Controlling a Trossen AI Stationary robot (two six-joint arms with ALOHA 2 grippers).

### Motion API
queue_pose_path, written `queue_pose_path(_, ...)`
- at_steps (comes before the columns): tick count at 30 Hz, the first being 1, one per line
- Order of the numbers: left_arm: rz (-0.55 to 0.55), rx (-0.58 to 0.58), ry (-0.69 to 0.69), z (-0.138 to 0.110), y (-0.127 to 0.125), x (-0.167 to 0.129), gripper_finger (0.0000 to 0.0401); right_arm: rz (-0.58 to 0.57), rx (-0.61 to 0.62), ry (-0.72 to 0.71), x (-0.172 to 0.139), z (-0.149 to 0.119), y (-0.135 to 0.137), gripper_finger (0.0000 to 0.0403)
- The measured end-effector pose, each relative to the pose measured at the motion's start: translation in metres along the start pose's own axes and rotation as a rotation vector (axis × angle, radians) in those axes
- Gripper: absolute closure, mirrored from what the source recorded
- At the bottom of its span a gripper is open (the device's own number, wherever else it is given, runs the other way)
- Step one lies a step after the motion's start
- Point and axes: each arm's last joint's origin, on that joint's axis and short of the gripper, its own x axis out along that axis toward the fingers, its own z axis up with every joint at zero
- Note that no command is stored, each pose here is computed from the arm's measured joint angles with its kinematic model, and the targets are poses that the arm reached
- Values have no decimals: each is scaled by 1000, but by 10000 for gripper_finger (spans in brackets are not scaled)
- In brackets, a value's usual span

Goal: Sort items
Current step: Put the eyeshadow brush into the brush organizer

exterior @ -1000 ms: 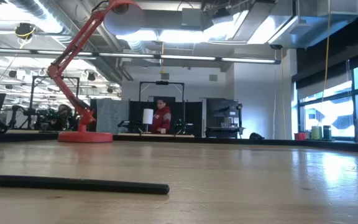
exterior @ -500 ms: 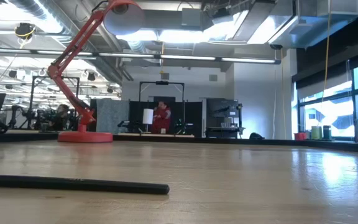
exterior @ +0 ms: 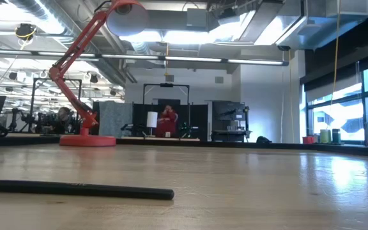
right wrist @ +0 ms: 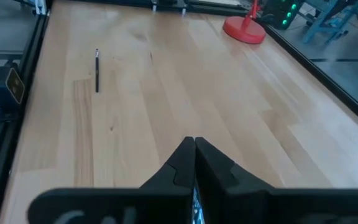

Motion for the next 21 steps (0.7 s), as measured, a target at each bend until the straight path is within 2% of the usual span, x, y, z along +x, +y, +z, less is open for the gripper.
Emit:
queue_pose_path(10,-4,-5,2,0,-1,0,381,6,3,-17,-2,1,-1,389)
queue_pose_path(17,-4,-5,2,0,-1,0,381,51,50,11,-13,8,-12,346)
queue_pose_path(21,-5,-6,2,0,-1,0,381,40,103,118,-17,11,-23,328)
